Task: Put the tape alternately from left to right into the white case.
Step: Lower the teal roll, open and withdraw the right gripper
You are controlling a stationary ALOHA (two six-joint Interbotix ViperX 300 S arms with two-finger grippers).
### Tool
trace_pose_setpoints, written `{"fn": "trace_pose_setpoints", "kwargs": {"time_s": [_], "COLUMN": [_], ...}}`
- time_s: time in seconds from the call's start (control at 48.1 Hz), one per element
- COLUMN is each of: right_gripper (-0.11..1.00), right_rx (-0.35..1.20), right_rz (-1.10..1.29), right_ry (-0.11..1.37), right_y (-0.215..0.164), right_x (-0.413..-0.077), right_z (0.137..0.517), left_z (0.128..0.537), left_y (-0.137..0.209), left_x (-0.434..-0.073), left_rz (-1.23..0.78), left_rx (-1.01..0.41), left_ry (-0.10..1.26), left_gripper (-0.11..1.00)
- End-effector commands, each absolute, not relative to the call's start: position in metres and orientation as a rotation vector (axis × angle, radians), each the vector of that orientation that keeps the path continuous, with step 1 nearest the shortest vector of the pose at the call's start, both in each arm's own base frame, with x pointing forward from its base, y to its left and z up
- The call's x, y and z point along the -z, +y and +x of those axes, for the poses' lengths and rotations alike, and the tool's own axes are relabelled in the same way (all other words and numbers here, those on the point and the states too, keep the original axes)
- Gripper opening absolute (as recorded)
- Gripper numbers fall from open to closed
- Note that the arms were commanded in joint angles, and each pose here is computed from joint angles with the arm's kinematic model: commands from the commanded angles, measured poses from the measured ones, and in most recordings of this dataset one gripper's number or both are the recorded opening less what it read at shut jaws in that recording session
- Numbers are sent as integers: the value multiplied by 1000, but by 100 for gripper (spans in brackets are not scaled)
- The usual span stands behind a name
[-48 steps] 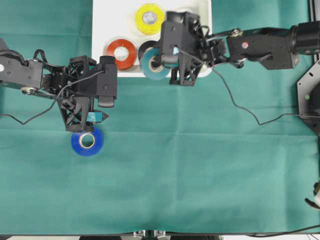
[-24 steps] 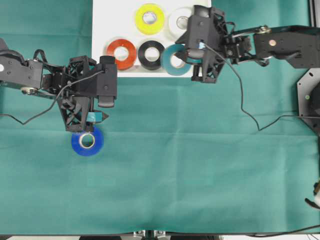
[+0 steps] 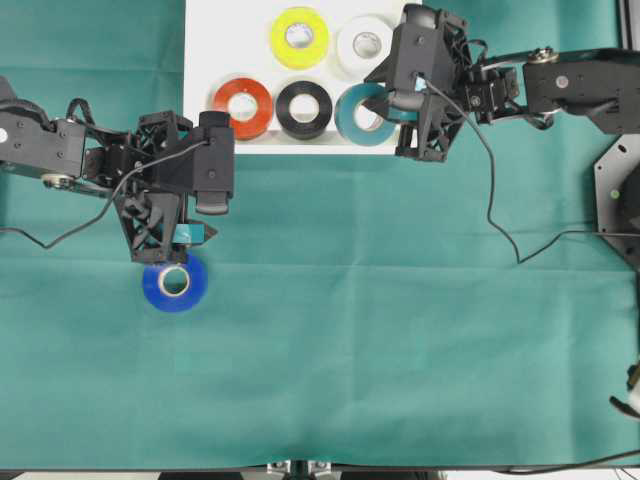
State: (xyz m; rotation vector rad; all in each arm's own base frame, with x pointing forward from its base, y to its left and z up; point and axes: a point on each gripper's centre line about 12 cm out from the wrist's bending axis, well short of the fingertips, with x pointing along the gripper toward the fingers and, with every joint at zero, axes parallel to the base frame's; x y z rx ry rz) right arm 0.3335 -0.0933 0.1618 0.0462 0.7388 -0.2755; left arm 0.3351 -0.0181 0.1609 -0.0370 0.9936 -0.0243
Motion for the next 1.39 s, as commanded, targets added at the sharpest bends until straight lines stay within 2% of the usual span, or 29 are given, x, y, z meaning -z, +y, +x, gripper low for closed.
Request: {"fn": "trace_pose_setpoints", "kwargs": {"time_s": [0.0,0.27,0.727,1.329,1.371], "right_gripper": [32,31,31,31,37], "right_rx": [303,357,315,299,299], "right_rz": [53,92,111,119,117], "right_ry": [706,717,715,699,701], "right_y": [-104,-129,-122,-120,-120], "right_x": [-172,-160,-148,-148,-147], "right_z": [332,326,324,325,325], "left_z": [339,341,341,341,341], "left_y": [-20,-20,-20,-20,-20], "left_x": [-175,-176,-175,-176,-176], "left_rz": [-39,-41,-44,-43,-45], "left_rx": [29,29,27,27,27], "left_ry": [949,946,946,951,952], "left_gripper": [94,94,94,94,94]}}
